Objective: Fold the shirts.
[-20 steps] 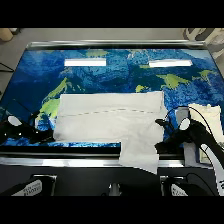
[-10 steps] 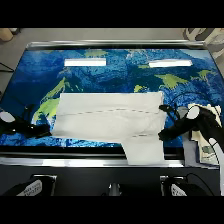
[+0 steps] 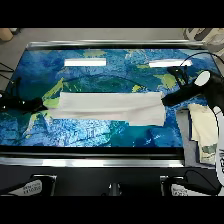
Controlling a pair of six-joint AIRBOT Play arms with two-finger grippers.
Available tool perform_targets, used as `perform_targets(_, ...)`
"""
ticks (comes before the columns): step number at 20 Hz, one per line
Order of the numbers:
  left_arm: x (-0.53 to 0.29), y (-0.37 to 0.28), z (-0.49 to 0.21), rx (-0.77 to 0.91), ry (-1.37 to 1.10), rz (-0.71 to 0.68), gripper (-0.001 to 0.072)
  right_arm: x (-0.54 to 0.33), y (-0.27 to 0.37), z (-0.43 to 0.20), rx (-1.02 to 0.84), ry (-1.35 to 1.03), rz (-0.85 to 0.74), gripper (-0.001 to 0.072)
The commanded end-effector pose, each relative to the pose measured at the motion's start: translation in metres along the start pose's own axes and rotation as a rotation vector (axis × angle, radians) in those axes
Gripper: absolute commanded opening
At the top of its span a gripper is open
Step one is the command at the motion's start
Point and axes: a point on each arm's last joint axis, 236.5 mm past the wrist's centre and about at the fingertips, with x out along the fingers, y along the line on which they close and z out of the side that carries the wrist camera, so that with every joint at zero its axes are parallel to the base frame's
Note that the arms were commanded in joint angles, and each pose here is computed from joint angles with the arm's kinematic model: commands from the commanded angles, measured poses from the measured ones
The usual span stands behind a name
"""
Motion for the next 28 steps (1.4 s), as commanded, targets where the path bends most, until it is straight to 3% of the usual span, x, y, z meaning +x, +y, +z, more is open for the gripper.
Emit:
perform_targets(1, 0.015, -0.017, 0.051, -0.017, -0.037, -0.082, 0.0023, 0.021, -0.029, 0.039, 0.057, -0.080, -0.049, 0.0026)
perform_targets(7, 0.065, -0.025, 0.089, 0.018, -0.009, -0.095, 0.0024, 0.058, -0.053, 0.052, 0.126, -0.128, -0.087, 0.0026)
perform_targets(13, 0.111, -0.006, 0.068, -0.100, 0.105, -0.082, 0.0028, 0.098, -0.052, 0.034, 0.162, -0.046, -0.041, 0.0029)
perform_targets(14, 0.116, -0.005, 0.064, -0.123, 0.124, -0.082, 0.0060, 0.098, -0.052, 0.035, 0.163, -0.051, -0.040, 0.0030)
perform_targets(15, 0.118, -0.006, 0.058, -0.130, 0.152, -0.083, 0.0149, 0.097, -0.051, 0.036, 0.165, -0.056, -0.037, 0.0032)
perform_targets(16, 0.119, -0.006, 0.052, -0.125, 0.176, -0.078, 0.0170, 0.096, -0.049, 0.035, 0.167, -0.052, -0.030, 0.0072)
perform_targets(17, 0.117, -0.004, 0.050, -0.120, 0.186, -0.071, 0.0195, 0.092, -0.048, 0.034, 0.158, -0.041, -0.027, 0.0169)
perform_targets(18, 0.115, -0.002, 0.049, -0.115, 0.189, -0.062, 0.0331, 0.088, -0.046, 0.031, 0.127, -0.019, -0.022, 0.0267)
perform_targets(19, 0.110, 0.000, 0.051, -0.111, 0.187, -0.058, 0.0560, 0.083, -0.045, 0.027, 0.097, 0.005, -0.018, 0.0425)
perform_targets(20, 0.102, 0.003, 0.056, -0.102, 0.184, -0.049, 0.0620, 0.077, -0.047, 0.021, 0.086, 0.026, -0.010, 0.0654)
perform_targets(21, 0.092, 0.005, 0.062, -0.094, 0.172, -0.043, 0.0619, 0.072, -0.052, 0.011, 0.102, 0.049, -0.001, 0.0719)
perform_targets(28, 0.008, -0.030, 0.104, 0.024, -0.044, -0.051, 0.0610, 0.071, -0.076, -0.019, 0.360, 0.021, 0.219, 0.0720)
